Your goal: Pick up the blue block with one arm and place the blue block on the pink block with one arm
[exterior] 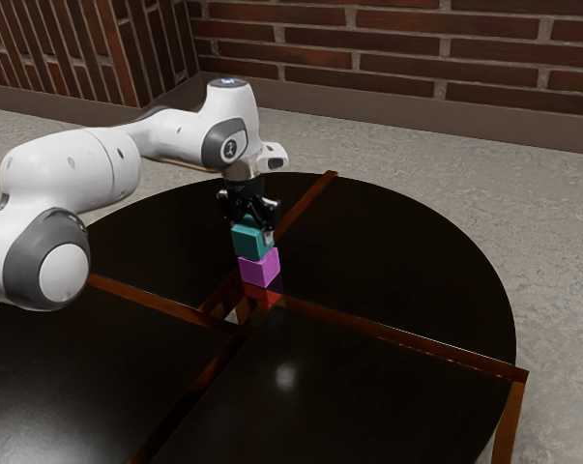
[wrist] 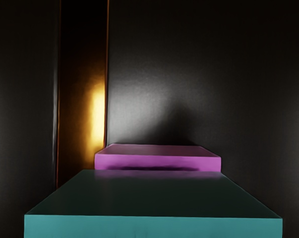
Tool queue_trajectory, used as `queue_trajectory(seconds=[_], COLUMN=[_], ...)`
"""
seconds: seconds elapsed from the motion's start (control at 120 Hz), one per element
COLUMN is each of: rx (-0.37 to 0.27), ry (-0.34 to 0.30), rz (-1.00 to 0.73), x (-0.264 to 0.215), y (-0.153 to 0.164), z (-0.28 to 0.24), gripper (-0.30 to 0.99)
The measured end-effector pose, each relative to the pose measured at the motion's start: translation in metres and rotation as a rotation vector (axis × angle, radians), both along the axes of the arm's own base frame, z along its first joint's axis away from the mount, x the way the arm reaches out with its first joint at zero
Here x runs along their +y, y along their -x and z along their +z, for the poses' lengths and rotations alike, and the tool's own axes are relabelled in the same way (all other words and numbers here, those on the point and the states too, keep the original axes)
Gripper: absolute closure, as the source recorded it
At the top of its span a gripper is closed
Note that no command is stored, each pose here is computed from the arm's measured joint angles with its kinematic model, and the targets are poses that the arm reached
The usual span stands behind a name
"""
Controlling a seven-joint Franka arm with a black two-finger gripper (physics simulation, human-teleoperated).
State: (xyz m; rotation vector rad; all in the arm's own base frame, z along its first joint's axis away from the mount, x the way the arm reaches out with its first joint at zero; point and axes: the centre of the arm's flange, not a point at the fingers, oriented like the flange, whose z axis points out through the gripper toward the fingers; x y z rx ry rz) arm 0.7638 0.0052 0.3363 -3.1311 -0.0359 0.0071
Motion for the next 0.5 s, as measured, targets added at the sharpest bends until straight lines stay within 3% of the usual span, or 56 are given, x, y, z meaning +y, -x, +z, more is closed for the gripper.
queue_trajectory(seconds=[0.342, 0.5], rx=[-0.003, 0.0], ry=[0.001, 0.008], rz=[-0.014, -0.017], x=[-0.0002, -0.0012], y=[-0.0003, 0.0003], z=[0.0001, -0.0018], gripper=[0.3, 0.16])
